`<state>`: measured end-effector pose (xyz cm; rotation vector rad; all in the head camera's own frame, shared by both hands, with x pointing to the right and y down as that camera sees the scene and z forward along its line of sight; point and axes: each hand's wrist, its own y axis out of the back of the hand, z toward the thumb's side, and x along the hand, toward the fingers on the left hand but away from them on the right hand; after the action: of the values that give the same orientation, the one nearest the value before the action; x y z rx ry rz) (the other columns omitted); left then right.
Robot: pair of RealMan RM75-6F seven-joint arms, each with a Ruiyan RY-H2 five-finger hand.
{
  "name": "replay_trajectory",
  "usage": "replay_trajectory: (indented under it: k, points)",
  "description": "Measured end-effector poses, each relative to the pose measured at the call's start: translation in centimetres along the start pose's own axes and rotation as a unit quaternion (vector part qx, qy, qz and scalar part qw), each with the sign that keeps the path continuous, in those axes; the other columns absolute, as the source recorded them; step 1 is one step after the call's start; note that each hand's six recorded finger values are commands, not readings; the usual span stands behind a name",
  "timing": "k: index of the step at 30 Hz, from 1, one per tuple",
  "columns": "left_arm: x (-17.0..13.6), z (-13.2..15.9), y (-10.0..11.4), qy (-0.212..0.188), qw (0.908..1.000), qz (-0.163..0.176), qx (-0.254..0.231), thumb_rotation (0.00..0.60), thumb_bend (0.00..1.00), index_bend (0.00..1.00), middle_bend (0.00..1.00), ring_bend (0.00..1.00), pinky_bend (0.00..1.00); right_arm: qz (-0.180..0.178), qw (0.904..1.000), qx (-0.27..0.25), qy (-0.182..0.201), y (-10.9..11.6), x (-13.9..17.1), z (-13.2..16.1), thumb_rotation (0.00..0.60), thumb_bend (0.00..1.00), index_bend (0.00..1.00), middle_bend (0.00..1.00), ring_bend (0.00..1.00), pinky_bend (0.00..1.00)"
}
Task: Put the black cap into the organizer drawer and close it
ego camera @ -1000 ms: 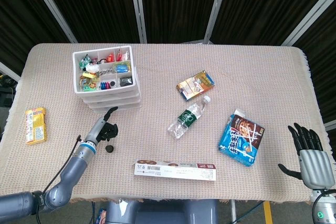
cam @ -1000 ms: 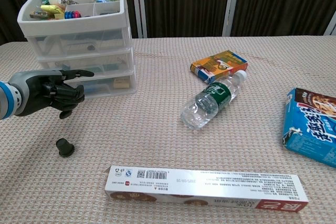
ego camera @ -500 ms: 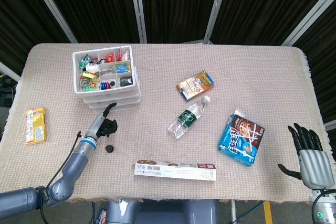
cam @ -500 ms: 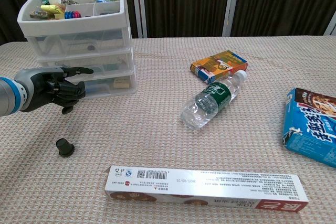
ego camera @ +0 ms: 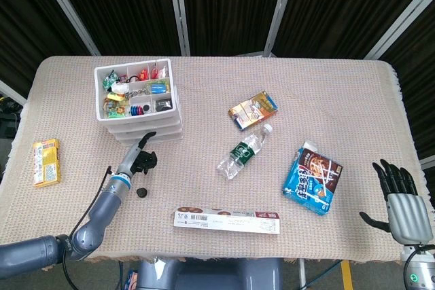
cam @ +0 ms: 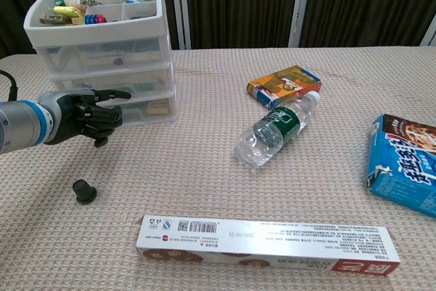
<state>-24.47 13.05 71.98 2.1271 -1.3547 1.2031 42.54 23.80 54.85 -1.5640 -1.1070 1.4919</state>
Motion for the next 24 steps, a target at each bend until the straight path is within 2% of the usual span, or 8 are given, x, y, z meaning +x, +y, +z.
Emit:
replay_trajectory:
  k: [13, 24]
  points:
    - [0.2, 0.9, -0.9, -0.007, 0.9998, -0.014, -0.012, 0.600, 0.75, 0.08, 0.92, 0.82, 0.75, 0.000, 1.0000, 0.000, 0.001, 0.0, 0.0, 0.0, 0.600, 0.01, 0.05, 0.00, 0.00, 0.00]
    - [-1.0, 0.4, -1.2, -0.012, 0.9996, -0.026, -0.005, 0.600, 0.75, 0.09, 0.92, 0.82, 0.75, -0.001, 1.0000, 0.000, 0.000, 0.0, 0.0, 0.0, 0.600, 0.01, 0.05, 0.00, 0.00, 0.00]
